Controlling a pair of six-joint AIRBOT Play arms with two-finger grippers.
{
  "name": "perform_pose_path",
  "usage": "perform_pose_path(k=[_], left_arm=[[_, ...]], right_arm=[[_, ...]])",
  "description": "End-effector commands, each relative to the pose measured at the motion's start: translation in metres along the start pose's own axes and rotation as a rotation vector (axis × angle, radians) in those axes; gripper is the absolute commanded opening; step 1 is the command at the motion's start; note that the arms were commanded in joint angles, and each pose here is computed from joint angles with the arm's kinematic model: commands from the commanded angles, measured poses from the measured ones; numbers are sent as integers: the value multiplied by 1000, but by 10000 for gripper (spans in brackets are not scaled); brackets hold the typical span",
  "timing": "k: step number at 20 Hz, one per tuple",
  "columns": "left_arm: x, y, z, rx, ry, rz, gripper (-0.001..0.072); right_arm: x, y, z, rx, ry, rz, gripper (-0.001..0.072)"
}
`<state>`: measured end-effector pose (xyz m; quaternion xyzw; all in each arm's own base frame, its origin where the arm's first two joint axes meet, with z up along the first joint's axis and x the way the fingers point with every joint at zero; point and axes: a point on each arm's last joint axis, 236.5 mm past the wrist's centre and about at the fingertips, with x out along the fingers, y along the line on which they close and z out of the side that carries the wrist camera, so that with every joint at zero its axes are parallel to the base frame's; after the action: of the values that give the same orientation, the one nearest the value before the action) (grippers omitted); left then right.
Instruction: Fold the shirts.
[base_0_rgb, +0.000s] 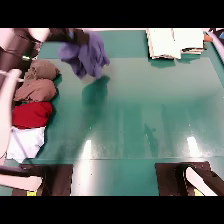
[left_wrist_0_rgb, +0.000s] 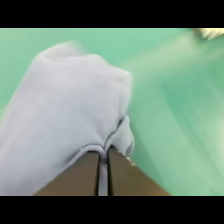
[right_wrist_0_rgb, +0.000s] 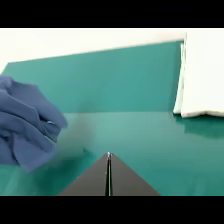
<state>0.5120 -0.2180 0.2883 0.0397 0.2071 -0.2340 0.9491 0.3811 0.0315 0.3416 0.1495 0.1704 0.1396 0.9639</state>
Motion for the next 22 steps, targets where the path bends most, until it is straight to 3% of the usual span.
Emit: perform_pose_path(k=[1,6,7,8,9,11,13,18,22], left_arm=[[-101,-41,48,167,-96,-52,19],[-89,-140,-17,286,83,-269,22],[-77,-160,-38,302,118,-317,86],[-66,-176,-59,290,155,-363,427],[-55,-184,-77,266,180,-386,571],[-40,-167,-105,259,248,-345,553],[-34,-109,-111,178,309,-213,553],[-26,57,-176,-228,451,89,553],[-19,69,-291,-473,614,51,553]], right_arm=[[-23,24,29,-62,-52,25,15],[-37,39,35,-99,-47,46,15],[-38,41,33,-100,-35,49,15],[-39,41,29,-102,-23,51,15],[-39,42,26,-101,-11,55,15],[-39,43,23,-102,5,58,15],[-39,43,19,-102,22,61,15],[-39,44,13,-102,44,65,15],[-39,44,13,-102,44,65,15]])
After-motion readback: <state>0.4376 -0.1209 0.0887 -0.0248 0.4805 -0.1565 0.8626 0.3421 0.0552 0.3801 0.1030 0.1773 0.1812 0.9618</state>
